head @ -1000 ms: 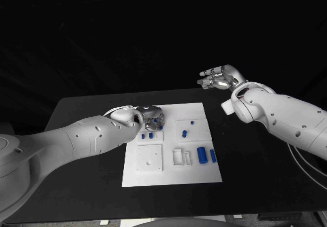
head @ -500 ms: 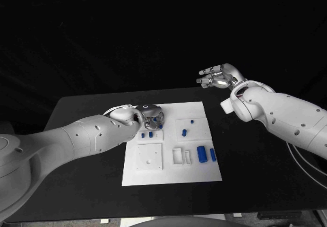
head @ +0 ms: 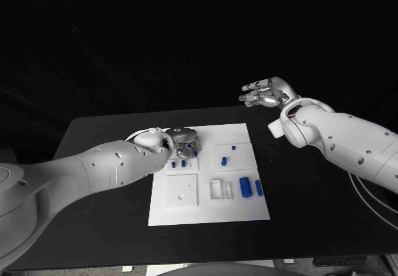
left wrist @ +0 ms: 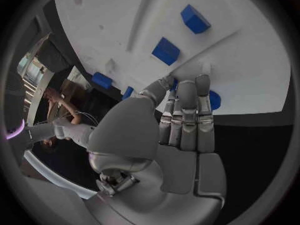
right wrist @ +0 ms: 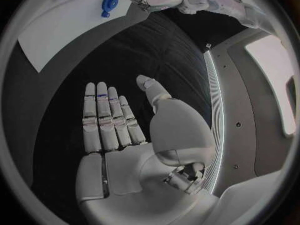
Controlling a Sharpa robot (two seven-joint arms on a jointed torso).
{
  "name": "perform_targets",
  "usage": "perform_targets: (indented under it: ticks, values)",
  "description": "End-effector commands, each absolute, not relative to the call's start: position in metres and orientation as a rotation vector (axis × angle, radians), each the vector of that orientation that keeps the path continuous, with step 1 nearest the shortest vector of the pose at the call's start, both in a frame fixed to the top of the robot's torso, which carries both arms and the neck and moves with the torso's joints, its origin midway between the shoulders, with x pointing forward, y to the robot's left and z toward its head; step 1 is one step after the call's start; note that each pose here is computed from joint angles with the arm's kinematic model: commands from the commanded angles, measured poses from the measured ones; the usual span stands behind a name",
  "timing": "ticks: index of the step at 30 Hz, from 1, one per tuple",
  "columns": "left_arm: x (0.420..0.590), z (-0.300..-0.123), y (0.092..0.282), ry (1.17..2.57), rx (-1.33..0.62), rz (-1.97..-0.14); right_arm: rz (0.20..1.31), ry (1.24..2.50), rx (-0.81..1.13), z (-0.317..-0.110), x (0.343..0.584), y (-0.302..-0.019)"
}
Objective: Assemble the parts on the task board
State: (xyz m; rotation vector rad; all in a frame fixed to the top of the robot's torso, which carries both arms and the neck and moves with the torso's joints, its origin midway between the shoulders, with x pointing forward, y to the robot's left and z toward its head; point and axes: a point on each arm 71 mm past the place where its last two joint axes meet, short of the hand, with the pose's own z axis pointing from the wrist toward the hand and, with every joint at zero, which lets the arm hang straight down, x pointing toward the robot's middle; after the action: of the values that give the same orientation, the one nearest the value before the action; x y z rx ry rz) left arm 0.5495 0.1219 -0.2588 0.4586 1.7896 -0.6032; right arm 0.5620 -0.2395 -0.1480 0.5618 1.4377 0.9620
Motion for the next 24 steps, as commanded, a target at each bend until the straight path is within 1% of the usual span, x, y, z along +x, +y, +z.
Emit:
perform_targets:
  ticks: [1, 24]
  values:
    - [0.5462, -0.2621, 0.1181, 1.807, 0.473, -0.628, 0.972, 1.438, 0.551, -0.1474, 0.5619, -0.2383]
    - [0.5478, -0.2642, 0.1205, 1.841, 0.465, -0.602, 0.973, 1.440, 0.551, -0.1478, 0.5622, -0.2373]
